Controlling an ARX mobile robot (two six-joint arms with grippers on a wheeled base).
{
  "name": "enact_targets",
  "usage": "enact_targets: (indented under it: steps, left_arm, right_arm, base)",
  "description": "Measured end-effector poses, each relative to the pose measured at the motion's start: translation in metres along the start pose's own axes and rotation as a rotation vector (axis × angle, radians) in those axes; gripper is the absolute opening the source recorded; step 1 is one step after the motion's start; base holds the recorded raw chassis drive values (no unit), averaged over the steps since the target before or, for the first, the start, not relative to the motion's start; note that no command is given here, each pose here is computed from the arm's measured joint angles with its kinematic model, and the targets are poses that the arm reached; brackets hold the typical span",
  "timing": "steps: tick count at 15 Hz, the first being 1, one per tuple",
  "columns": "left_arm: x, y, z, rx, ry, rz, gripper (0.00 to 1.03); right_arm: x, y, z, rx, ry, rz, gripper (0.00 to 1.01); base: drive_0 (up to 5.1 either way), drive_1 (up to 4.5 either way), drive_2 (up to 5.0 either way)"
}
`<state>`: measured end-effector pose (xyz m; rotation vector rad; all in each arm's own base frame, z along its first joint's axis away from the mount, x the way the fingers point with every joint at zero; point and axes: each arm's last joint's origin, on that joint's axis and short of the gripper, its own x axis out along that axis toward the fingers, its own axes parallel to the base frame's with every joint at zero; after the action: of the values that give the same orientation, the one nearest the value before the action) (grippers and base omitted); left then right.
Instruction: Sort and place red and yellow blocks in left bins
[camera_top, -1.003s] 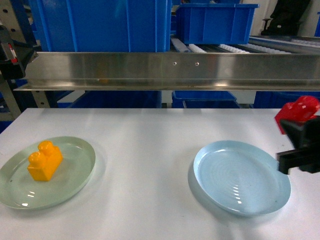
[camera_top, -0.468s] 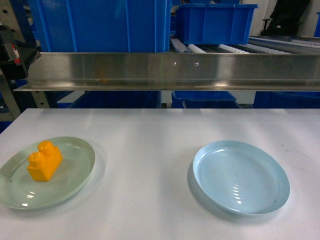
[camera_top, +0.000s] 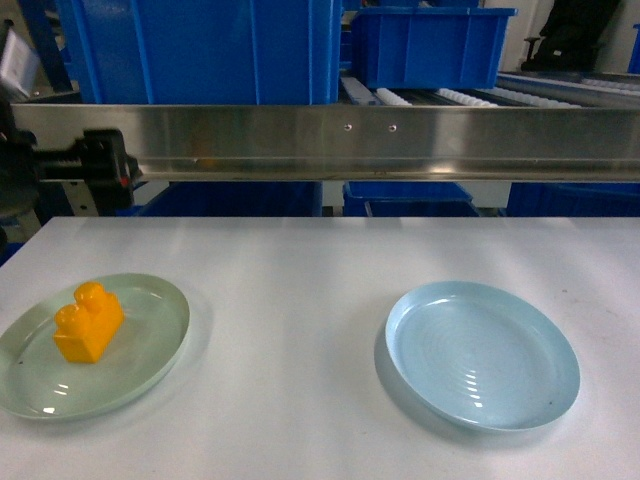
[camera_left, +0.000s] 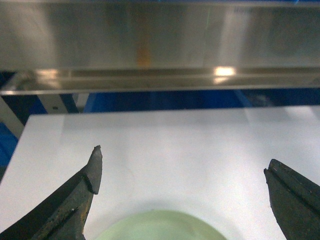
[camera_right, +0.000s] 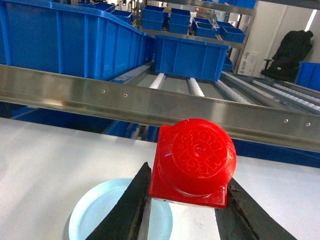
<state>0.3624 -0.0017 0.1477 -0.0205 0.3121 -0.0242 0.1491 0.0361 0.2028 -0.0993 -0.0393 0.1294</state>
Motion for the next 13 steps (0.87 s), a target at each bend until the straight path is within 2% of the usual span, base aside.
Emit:
enact_targets:
  steps: [2, 4, 7, 8, 11, 13]
  left_arm:
    - [0.005, -0.002, -0.021, 0.011, 0.094, 0.036, 0.98]
    - [0.002, -0.005, -0.029, 0.019, 0.126, 0.083, 0.98]
    - [-0.004, -0.012, -0.053, 0.036, 0.207, 0.09, 0.98]
    - [-0.004, -0.013, -0.062, 0.041, 0.226, 0.107, 0.98]
    - [0.0, -0.004, -0.081, 0.036, 0.257, 0.148, 0.98]
    - [0.003, 0.003, -0.093, 0.018, 0.279, 0.164, 0.98]
  right_arm:
    - [0.0, 0.0, 0.0, 0.0, -0.001, 0.0, 0.29]
    - [0.0, 0.0, 0.0, 0.0, -0.001, 0.0, 0.29]
    - [0.0, 0.0, 0.0, 0.0, -0.001, 0.0, 0.29]
    - [0.0, 0.0, 0.0, 0.0, 0.0, 0.0, 0.29]
    - [0.0, 0.0, 0.0, 0.0, -0.001, 0.0, 0.29]
    - [0.0, 0.0, 0.0, 0.0, 0.0, 0.0, 0.29]
  base:
    - [0.0, 0.0, 0.0]
    - [0.0, 0.0, 0.0]
    - [0.0, 0.0, 0.0]
    - [0.0, 0.0, 0.0]
    - [0.0, 0.0, 0.0]
    - [0.0, 0.0, 0.0]
